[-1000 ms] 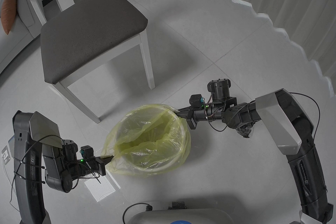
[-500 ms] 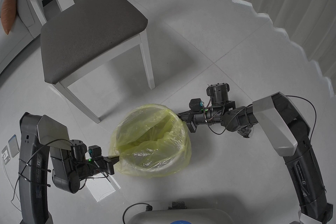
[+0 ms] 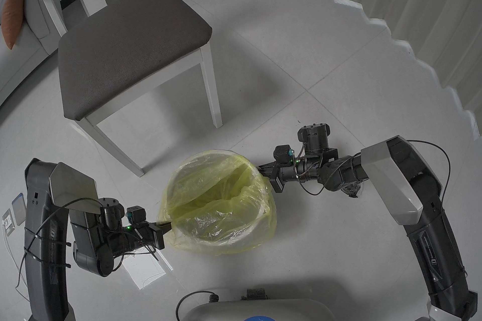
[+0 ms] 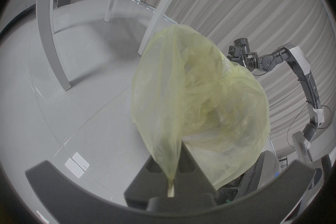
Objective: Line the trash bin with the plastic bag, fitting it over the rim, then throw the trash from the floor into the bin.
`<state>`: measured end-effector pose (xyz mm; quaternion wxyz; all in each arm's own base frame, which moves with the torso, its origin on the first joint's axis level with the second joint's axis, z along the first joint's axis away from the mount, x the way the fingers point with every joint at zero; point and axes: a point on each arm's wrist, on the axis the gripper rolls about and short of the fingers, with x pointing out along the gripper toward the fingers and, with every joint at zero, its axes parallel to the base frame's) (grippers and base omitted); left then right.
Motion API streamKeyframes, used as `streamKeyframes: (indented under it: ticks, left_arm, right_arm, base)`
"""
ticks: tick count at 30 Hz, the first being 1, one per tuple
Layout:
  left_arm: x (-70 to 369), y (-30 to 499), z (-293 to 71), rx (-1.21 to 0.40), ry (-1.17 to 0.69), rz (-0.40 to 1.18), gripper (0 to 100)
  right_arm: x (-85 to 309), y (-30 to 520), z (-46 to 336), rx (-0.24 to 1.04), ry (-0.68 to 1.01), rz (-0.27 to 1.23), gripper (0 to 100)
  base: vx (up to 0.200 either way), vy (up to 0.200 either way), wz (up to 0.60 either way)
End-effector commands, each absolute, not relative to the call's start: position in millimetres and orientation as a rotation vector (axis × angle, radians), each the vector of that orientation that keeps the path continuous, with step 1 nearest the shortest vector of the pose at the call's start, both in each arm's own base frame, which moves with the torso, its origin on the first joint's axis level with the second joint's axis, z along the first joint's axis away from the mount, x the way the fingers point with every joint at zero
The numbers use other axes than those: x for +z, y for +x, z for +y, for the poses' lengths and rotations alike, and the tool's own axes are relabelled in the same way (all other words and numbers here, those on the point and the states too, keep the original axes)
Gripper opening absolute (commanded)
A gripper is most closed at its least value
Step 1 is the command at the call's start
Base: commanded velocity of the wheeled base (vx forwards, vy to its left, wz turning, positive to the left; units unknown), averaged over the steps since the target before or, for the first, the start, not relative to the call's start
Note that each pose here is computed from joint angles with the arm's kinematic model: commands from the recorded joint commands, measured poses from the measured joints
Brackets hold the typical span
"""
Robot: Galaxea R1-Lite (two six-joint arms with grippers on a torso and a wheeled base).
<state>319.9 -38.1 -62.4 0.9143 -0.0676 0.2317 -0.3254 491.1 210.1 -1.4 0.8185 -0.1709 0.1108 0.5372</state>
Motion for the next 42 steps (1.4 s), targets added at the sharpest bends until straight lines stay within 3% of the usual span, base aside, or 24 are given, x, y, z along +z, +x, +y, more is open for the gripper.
streamKeyframes:
  ticks: [1,20,21,28,42]
  left_arm:
    - [-53,319,-37,-0.67,-0.131,0.445,0]
    - [-52,317,-38,-0.671,-0.132,0.45,0]
    - [-52,317,-37,-0.668,-0.132,0.449,100]
    - [-50,314,-35,-0.661,-0.132,0.452,100]
    - [-46,297,-27,-0.642,-0.136,0.493,100]
  right_arm:
    - [3,491,210,1.143,-0.367,0.228,100]
    - [76,485,179,1.056,-0.395,0.118,100]
    - [83,483,179,1.054,-0.398,0.104,100]
    - [110,477,180,1.049,-0.409,0.049,100]
    - [117,455,225,1.139,-0.43,-0.014,100]
  base:
    - [0.0,0.0,0.0]
    - [0.0,0.0,0.0]
    - [0.0,0.0,0.0]
    - [0.0,0.0,0.0]
    - [0.0,0.0,0.0]
